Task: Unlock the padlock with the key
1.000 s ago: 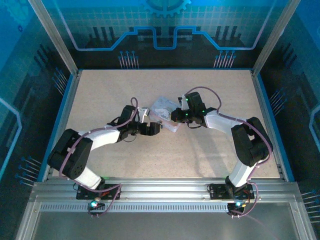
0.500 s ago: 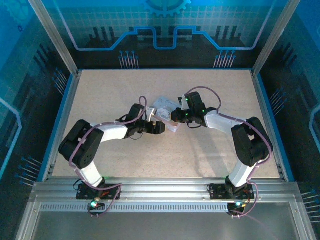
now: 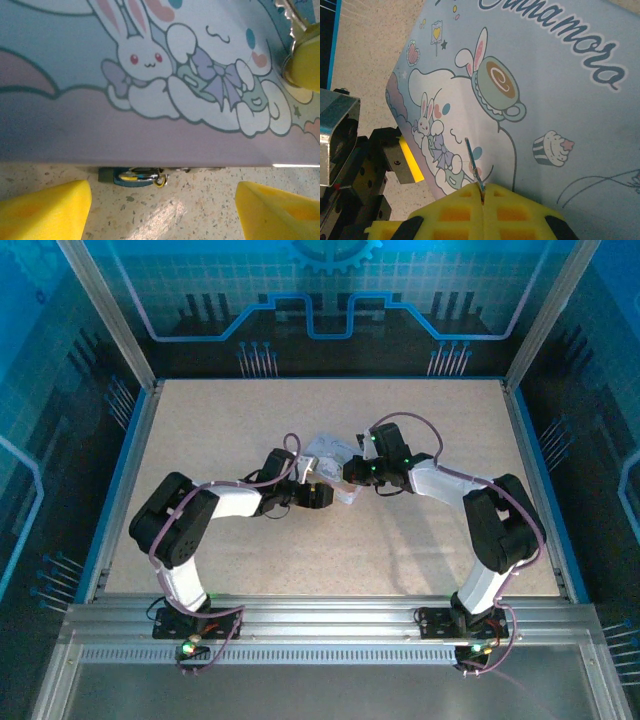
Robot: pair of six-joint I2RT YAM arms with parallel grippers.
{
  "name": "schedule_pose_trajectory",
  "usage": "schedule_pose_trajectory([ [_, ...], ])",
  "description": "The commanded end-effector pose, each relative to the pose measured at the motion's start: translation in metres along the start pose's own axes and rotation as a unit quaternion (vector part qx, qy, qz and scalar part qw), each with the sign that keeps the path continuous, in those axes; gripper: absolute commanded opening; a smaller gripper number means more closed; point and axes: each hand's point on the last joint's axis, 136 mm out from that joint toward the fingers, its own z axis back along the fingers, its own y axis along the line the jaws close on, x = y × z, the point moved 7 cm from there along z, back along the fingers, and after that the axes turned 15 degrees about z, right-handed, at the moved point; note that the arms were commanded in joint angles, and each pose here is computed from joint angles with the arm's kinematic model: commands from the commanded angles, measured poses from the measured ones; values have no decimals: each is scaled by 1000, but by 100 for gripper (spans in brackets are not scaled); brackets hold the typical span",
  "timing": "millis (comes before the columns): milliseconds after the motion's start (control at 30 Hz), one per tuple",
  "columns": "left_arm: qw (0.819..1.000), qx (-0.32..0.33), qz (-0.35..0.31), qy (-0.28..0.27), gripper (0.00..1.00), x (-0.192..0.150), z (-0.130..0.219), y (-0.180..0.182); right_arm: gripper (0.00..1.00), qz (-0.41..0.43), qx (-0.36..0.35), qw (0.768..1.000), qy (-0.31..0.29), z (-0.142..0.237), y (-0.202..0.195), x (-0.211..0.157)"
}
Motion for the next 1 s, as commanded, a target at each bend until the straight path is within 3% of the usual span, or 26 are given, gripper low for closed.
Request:
schedule_pose_trajectory([
  [0, 1000, -13, -24, -11, 77, 6, -6, -7, 0, -21, -47, 996, 73, -11, -15, -32],
  [400, 999, -28, -17, 1, 72, 2, -15, -9, 0, -17, -47, 996, 78, -13, -12, -32],
  [967, 999, -32, 6, -1, 52, 2, -19, -13, 0, -14, -45, 996, 78, -14, -11, -32],
])
